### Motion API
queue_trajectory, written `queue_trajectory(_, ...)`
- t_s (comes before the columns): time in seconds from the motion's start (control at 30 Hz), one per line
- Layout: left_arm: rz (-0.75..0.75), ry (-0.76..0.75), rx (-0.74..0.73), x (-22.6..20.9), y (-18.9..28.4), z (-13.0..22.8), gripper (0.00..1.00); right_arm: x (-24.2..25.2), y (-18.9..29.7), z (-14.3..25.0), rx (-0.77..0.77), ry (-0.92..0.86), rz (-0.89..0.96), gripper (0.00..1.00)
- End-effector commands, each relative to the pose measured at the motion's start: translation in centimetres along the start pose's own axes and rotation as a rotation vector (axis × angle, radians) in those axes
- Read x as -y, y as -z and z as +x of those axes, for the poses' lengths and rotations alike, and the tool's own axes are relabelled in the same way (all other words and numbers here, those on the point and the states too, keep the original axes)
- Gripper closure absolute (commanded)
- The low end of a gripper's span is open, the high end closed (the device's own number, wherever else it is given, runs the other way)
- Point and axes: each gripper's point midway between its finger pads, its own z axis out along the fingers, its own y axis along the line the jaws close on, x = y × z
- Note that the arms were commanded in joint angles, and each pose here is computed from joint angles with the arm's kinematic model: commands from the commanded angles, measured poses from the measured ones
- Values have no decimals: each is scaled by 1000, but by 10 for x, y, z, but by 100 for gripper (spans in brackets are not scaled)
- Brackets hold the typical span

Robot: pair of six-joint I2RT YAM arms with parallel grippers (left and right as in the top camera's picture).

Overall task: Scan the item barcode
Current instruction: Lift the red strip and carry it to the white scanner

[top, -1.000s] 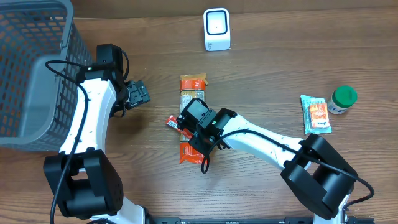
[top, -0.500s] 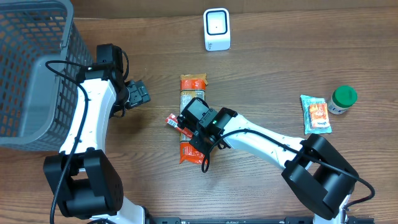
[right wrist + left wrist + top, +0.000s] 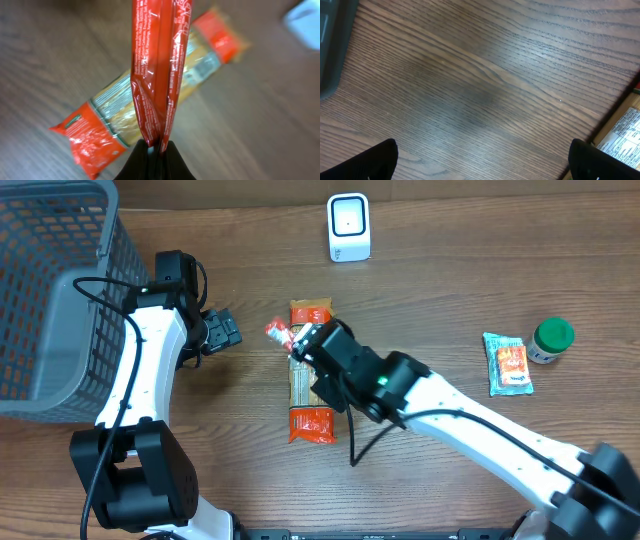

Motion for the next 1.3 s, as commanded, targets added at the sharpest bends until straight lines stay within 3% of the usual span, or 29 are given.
queue_trajectory(0.0,-4,-13,14,0,3,-3,0,38,16,-5,24,-12,204,96)
queue_trajectory(0.3,-4,-13,14,0,3,-3,0,119,58,-17,19,88,735,96)
queue_trajectory(0.43,-4,-13,14,0,3,-3,0,130,63,-26,1,202,780,96)
queue_trajectory(0.63,-4,-13,14,0,3,-3,0,159,73,-42,41,222,851,96)
queue_trajectory(0.93,-4,-13,14,0,3,-3,0,213,91,-64,1,316,1093,96)
queue_trajectory(1.27,-4,-13,14,0,3,-3,0,227,38,-82,-50,457,1235,96)
